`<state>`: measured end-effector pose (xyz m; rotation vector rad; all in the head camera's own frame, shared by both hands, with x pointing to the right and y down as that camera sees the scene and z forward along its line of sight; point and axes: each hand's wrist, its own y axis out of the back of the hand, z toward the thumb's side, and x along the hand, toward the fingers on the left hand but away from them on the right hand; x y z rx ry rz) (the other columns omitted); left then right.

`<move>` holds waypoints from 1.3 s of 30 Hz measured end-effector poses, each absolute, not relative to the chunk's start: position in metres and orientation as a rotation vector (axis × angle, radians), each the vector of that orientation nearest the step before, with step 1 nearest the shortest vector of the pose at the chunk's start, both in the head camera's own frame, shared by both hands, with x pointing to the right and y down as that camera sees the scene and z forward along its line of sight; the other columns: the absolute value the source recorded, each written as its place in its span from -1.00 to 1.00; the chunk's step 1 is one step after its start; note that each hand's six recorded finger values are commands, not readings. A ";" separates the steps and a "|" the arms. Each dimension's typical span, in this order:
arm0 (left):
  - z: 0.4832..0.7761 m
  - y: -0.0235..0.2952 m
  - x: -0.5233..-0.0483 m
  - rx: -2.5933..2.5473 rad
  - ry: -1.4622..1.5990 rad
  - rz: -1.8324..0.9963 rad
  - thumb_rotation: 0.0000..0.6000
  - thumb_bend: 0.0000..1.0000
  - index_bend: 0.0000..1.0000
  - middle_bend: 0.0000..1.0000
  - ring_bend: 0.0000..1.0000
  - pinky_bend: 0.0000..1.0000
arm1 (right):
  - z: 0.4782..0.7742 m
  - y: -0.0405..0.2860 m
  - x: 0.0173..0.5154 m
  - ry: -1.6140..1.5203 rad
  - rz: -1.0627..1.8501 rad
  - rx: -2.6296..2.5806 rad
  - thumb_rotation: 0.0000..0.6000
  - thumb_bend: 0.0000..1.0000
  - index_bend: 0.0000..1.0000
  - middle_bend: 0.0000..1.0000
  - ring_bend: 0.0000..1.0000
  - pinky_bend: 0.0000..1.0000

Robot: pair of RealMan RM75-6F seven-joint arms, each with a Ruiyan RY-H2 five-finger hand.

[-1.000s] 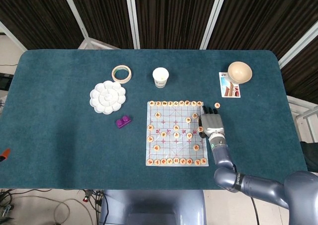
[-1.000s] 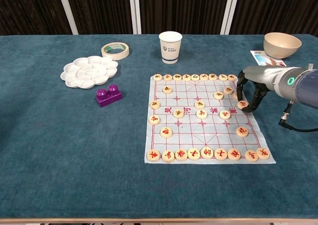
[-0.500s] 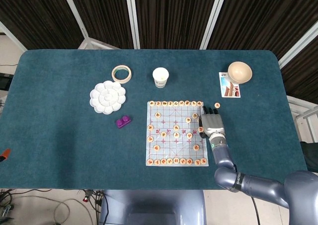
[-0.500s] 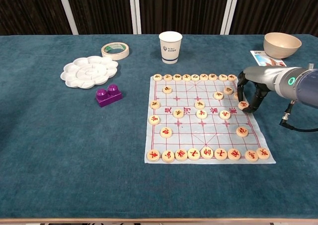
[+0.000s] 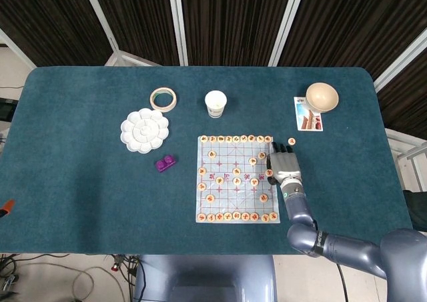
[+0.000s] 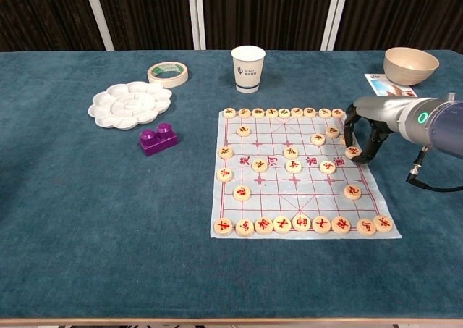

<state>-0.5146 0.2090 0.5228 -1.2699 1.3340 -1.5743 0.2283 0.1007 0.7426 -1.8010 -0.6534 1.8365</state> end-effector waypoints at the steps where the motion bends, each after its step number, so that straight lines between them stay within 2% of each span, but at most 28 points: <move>1: 0.523 0.209 -0.515 -1.271 1.333 -1.575 1.00 -1.00 -0.75 -1.00 -1.00 -1.00 | 0.743 0.101 0.228 -0.654 1.837 -1.802 1.00 -0.24 -0.05 -1.00 -1.00 -0.83; 19: 0.524 0.209 -0.514 -1.269 1.329 -1.580 1.00 -1.00 -0.75 -1.00 -1.00 -1.00 | 0.742 0.101 0.229 -0.657 1.837 -1.810 1.00 -0.24 -0.09 -1.00 -1.00 -0.83; 31: 0.525 0.209 -0.513 -1.271 1.322 -1.580 1.00 -1.00 -0.75 -1.00 -1.00 -1.00 | 0.731 0.102 0.229 -0.661 1.811 -1.821 1.00 -0.24 -0.09 -1.00 -1.00 -0.83; 39: 0.526 0.209 -0.514 -1.270 1.326 -1.582 1.00 -1.00 -0.75 -1.00 -1.00 -1.00 | 0.704 0.097 0.227 -0.730 1.724 -1.846 1.00 -0.24 -0.33 -1.00 -1.00 -0.83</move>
